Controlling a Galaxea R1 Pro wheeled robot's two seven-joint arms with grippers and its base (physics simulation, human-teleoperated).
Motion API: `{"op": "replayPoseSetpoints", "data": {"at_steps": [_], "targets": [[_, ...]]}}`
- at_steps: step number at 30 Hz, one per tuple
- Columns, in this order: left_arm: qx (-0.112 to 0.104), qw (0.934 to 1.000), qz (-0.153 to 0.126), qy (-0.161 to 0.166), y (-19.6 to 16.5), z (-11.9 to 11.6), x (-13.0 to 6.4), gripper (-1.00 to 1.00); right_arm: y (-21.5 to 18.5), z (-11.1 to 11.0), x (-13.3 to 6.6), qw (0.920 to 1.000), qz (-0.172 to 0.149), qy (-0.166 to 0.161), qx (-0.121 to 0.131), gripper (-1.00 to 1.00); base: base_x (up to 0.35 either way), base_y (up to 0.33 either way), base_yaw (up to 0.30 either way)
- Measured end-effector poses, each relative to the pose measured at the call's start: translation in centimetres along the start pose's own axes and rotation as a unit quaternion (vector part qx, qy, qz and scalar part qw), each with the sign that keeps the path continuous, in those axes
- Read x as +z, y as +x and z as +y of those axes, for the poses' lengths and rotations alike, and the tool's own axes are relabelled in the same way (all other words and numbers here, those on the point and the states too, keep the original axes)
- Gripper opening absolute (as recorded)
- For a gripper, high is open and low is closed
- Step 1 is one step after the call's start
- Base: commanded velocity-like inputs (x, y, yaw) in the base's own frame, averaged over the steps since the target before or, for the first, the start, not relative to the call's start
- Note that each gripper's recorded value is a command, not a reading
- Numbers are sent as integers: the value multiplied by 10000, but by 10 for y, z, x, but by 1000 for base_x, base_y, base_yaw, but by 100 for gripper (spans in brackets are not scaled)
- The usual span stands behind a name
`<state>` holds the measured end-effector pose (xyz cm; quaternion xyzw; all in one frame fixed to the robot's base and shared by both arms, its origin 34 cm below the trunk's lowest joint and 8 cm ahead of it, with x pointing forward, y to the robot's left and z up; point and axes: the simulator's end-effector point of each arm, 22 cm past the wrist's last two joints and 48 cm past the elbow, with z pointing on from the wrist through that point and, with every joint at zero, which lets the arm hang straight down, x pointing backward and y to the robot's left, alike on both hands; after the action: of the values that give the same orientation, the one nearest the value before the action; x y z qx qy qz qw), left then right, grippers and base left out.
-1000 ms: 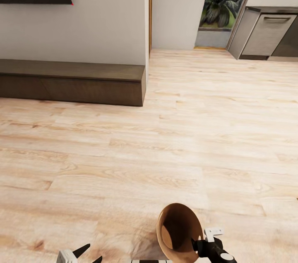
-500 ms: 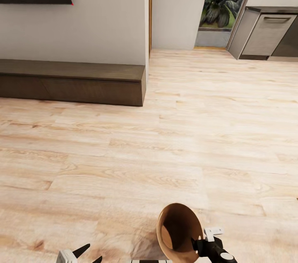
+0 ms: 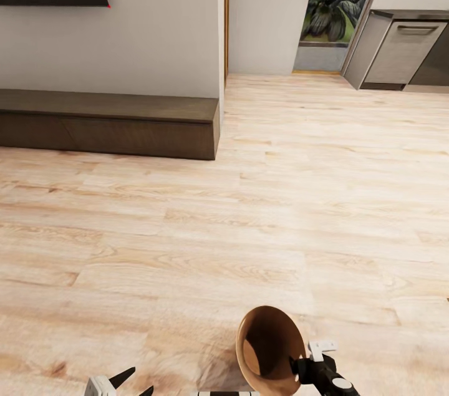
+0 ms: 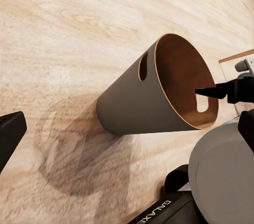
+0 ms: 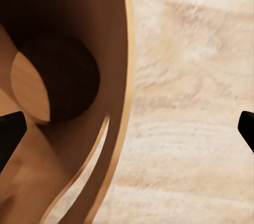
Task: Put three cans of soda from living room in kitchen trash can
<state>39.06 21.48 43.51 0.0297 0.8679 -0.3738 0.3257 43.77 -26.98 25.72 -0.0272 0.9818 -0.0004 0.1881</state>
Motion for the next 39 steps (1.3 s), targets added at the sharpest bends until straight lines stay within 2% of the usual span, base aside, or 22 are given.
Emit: {"op": "replayPoseSetpoints", "data": {"at_steps": [5, 10, 19, 39], "targets": [[0, 10000, 2, 0, 0, 0, 0, 100, -8, -2, 2, 10000, -33, 34, -5, 100, 0, 0, 0], [1, 10000, 2, -6, 0, 0, 0, 100, -1, -2, 3, 9997, 231, 43, 12, 100, 0, 0, 0], [1, 10000, 2, -8, 0, 0, 0, 100, 3, -3, 5, 9992, 397, 47, 21, 100, 0, 0, 0], [-1, 10000, 9, -9, 0, 1, 0, 100, 3, -1, 6, 9992, 409, 35, 28, 100, 0, 0, 0]]}}
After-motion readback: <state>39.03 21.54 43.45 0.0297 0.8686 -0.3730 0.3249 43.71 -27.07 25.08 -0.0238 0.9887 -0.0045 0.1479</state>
